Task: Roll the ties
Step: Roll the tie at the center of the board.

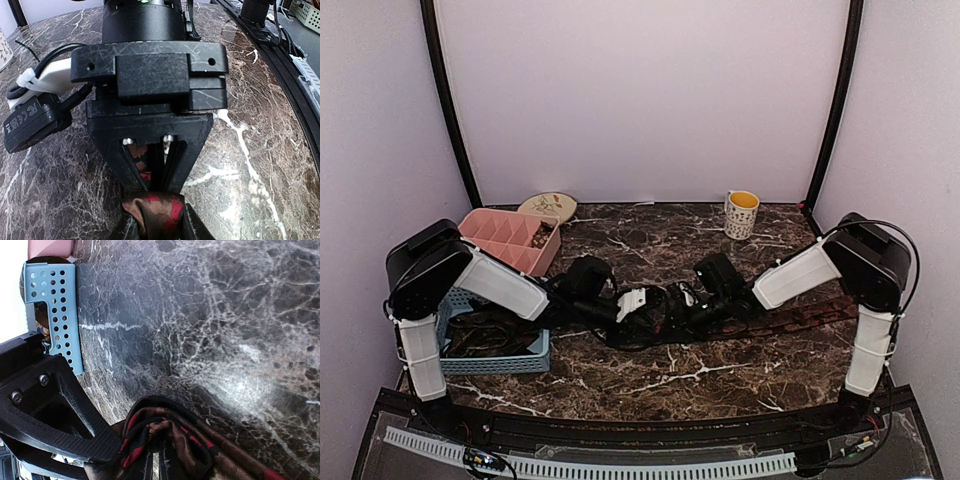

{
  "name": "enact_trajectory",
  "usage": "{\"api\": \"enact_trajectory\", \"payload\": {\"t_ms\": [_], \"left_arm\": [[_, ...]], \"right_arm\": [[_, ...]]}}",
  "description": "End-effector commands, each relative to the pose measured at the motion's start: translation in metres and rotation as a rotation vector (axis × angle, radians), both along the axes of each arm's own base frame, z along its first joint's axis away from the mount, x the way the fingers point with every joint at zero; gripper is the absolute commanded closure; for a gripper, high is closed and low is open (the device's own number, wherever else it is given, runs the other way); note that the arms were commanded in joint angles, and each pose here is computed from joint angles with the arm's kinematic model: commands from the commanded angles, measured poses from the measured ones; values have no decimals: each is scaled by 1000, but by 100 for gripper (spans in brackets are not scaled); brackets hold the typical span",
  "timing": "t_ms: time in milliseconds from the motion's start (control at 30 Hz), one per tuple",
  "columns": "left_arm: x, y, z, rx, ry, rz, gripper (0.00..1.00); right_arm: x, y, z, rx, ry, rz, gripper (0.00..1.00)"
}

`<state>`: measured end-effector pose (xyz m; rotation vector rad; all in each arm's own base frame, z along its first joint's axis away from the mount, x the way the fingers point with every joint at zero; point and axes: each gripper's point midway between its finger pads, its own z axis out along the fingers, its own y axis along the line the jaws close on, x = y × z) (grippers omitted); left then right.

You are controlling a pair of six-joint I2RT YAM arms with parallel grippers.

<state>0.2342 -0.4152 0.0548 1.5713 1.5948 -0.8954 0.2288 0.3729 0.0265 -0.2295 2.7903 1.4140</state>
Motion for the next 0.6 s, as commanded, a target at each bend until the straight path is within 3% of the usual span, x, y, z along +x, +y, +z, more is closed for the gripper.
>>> {"api": "enact_trajectory", "payload": {"t_ms": [0, 300, 567], "left_arm": [[-8, -3, -2, -25, 19, -18, 73], [-5, 12, -13, 22, 37, 23, 77], [-2, 10, -8, 16, 30, 24, 77]], "right_arm": [[2, -5, 2, -23, -1, -17, 93], [4, -11, 43, 5, -91, 18, 85], [15, -48, 36, -55, -103, -41, 80]]}}
